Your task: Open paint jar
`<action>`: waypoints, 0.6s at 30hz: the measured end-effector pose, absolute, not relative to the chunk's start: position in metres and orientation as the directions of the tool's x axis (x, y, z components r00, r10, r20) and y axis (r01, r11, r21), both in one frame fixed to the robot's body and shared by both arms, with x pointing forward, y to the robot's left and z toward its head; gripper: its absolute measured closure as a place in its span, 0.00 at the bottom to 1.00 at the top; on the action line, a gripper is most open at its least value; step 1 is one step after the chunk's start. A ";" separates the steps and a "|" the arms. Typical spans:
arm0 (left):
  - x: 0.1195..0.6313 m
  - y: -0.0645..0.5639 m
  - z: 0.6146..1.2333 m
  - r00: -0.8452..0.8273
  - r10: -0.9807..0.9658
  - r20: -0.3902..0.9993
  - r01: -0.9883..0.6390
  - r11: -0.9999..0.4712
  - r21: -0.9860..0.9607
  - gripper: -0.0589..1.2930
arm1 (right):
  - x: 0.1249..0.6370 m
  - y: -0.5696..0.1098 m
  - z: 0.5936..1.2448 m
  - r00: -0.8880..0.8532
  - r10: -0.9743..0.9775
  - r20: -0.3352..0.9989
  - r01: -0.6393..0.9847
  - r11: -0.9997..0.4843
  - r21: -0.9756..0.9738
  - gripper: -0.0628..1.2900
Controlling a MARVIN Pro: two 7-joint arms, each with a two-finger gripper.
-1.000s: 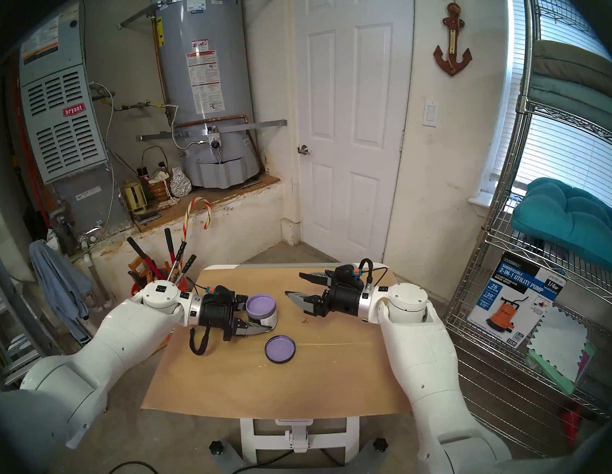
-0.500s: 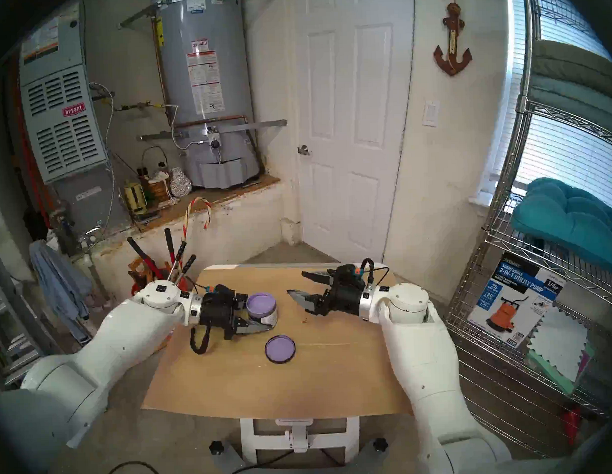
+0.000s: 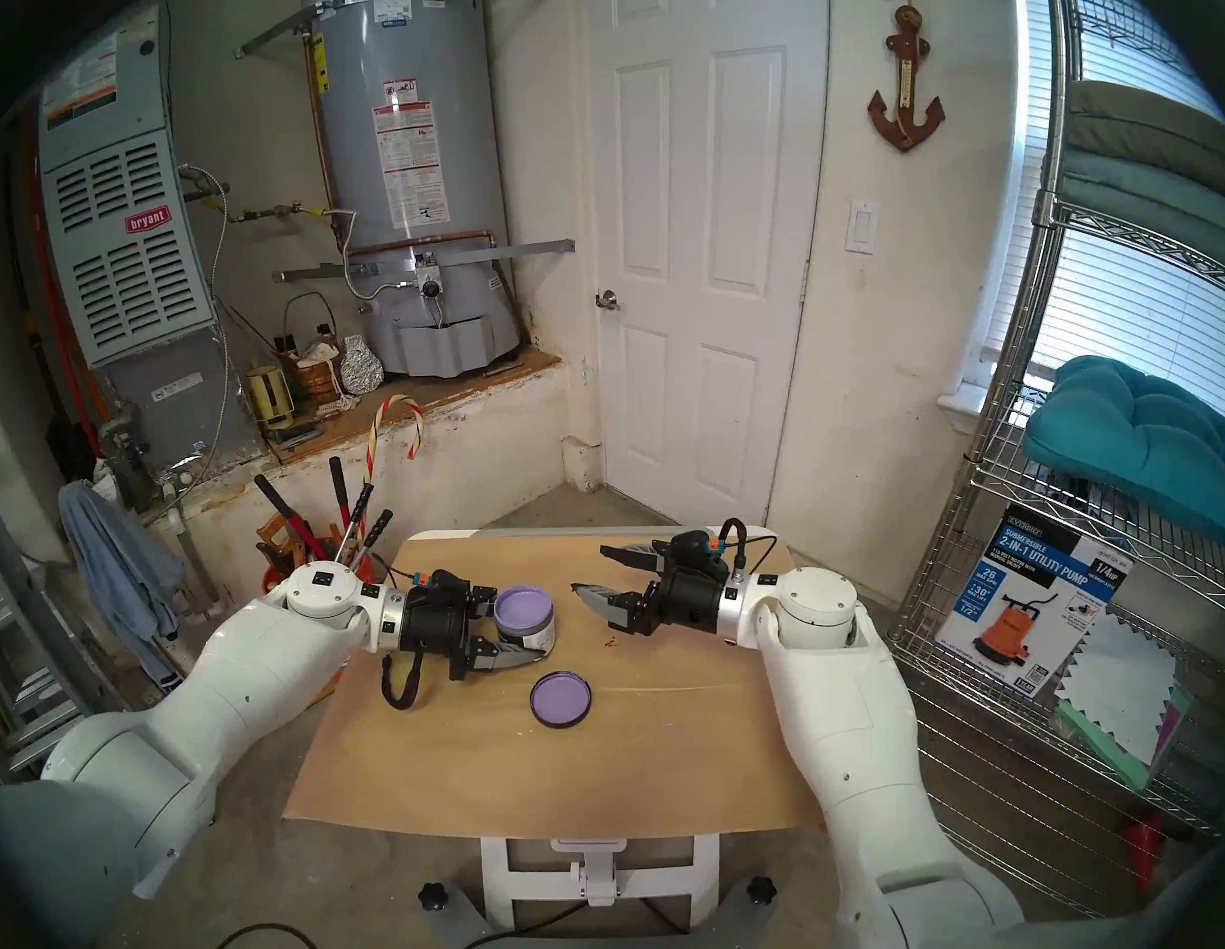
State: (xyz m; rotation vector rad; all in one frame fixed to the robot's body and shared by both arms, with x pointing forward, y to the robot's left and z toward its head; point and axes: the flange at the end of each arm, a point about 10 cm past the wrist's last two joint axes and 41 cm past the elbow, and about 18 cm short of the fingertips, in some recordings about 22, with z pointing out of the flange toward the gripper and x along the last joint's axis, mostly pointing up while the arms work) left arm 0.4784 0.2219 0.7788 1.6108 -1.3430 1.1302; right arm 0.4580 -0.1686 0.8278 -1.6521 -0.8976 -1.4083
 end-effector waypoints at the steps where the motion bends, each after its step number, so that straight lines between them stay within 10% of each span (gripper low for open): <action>1: 0.478 0.222 0.779 0.064 -0.331 0.941 -0.984 -0.177 0.005 0.36 | 0.458 -0.169 0.828 0.140 0.031 0.990 0.885 -0.453 -0.111 0.05; 18: 0.478 0.220 0.779 0.067 -0.325 0.943 -0.985 -0.173 0.011 0.31 | 0.457 -0.169 0.827 0.141 0.032 0.989 0.887 -0.448 -0.112 0.05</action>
